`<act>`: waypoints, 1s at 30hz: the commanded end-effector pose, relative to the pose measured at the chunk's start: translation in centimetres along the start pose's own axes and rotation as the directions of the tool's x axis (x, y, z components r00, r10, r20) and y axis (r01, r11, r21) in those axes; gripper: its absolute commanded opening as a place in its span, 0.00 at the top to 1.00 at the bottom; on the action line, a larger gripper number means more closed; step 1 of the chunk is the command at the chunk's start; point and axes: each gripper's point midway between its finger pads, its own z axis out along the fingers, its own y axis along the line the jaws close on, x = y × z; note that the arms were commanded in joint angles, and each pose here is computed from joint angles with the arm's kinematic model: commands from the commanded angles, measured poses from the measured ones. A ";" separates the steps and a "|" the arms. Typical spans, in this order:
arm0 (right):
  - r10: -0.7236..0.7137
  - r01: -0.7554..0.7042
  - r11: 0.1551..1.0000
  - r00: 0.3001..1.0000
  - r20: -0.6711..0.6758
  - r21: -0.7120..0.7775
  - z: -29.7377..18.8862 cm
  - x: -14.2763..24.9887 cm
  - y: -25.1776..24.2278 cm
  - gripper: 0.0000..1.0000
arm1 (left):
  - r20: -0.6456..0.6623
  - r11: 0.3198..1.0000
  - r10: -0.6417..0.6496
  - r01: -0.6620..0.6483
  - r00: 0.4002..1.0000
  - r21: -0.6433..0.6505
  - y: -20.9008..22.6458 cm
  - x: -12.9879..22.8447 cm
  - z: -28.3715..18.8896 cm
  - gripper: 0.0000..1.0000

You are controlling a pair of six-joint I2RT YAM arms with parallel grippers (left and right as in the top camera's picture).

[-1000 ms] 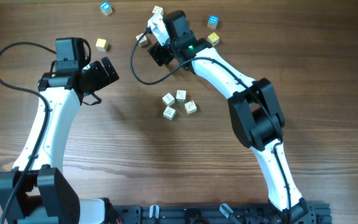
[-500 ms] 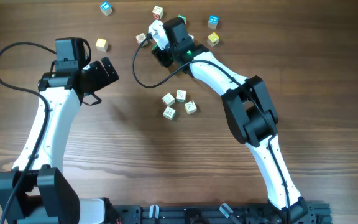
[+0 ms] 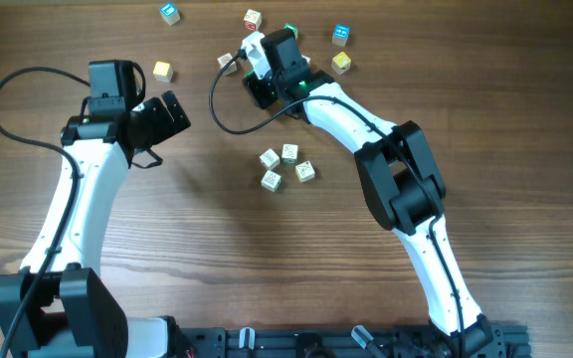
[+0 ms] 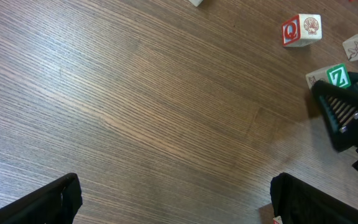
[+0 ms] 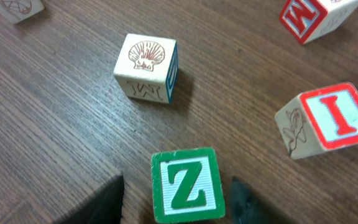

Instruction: Form a circle

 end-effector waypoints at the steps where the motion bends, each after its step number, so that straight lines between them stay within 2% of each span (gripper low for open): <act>1: 0.012 -0.012 1.000 1.000 0.000 -0.001 0.8 0.6 -0.2 0.62 | 0.012 1.000 -0.013 0.013 1.000 0.006 -0.2 -0.4 -0.2 0.00; 5: 0.010 -0.010 1.000 1.000 0.014 0.017 0.3 -0.1 -0.5 0.67 | 0.012 1.000 -0.013 0.013 1.000 0.006 -0.2 -0.4 -0.2 0.00; 8: 0.003 -0.007 0.998 0.998 0.055 0.070 -1.7 -2.6 -1.3 0.72 | 0.012 1.000 -0.013 0.013 1.000 0.006 -0.2 -0.4 -0.2 0.00; 11: -0.013 0.000 0.996 0.988 0.151 0.088 -6.3 -7.7 -1.4 0.73 | 0.012 1.000 -0.013 0.013 1.000 0.006 -0.2 -0.4 -0.2 0.00; 14: -0.023 0.002 0.995 0.975 0.221 0.096 -13.7 -12.6 -0.8 0.75 | 0.012 1.000 -0.013 0.013 1.000 0.006 -0.2 -0.4 -0.2 0.00; 16: -0.016 -0.005 0.996 0.974 0.224 0.094 -19.7 -14.3 -0.1 0.76 | 0.012 1.000 -0.013 0.013 1.000 0.006 -0.2 -0.4 -0.2 0.00; 18: 0.030 -0.048 0.995 0.978 0.208 0.083 -23.7 -14.5 0.5 0.76 | 0.012 1.000 -0.013 0.013 1.000 0.006 -0.2 -0.4 -0.2 0.00; 20: 0.093 -0.103 0.993 0.985 0.144 0.060 -28.4 -13.1 1.6 0.75 | 0.012 1.000 -0.013 0.013 1.000 0.006 -0.2 -0.4 -0.2 0.00; 22: 0.151 -0.152 0.988 0.987 0.055 0.017 -30.6 -10.9 2.8 0.75 | 0.012 1.000 -0.013 0.013 1.000 0.006 -0.2 -0.4 -0.2 0.00; 24: 0.204 -0.211 0.976 0.972 -0.115 -0.057 -31.3 -7.1 4.9 0.75 | 0.011 1.000 -0.013 0.013 1.000 0.006 -0.2 -0.4 -0.2 0.00; 26: 0.243 -0.273 0.959 0.931 -0.273 -0.075 -31.2 -3.2 6.1 0.76 | 0.011 1.000 -0.013 0.013 1.000 0.006 -0.2 -0.4 -0.2 0.00; 30: 0.304 -0.367 0.930 0.789 -0.534 -0.013 -28.8 5.8 8.3 0.76 | 0.012 1.000 -0.013 0.013 1.000 0.006 -0.2 -0.4 -0.2 0.00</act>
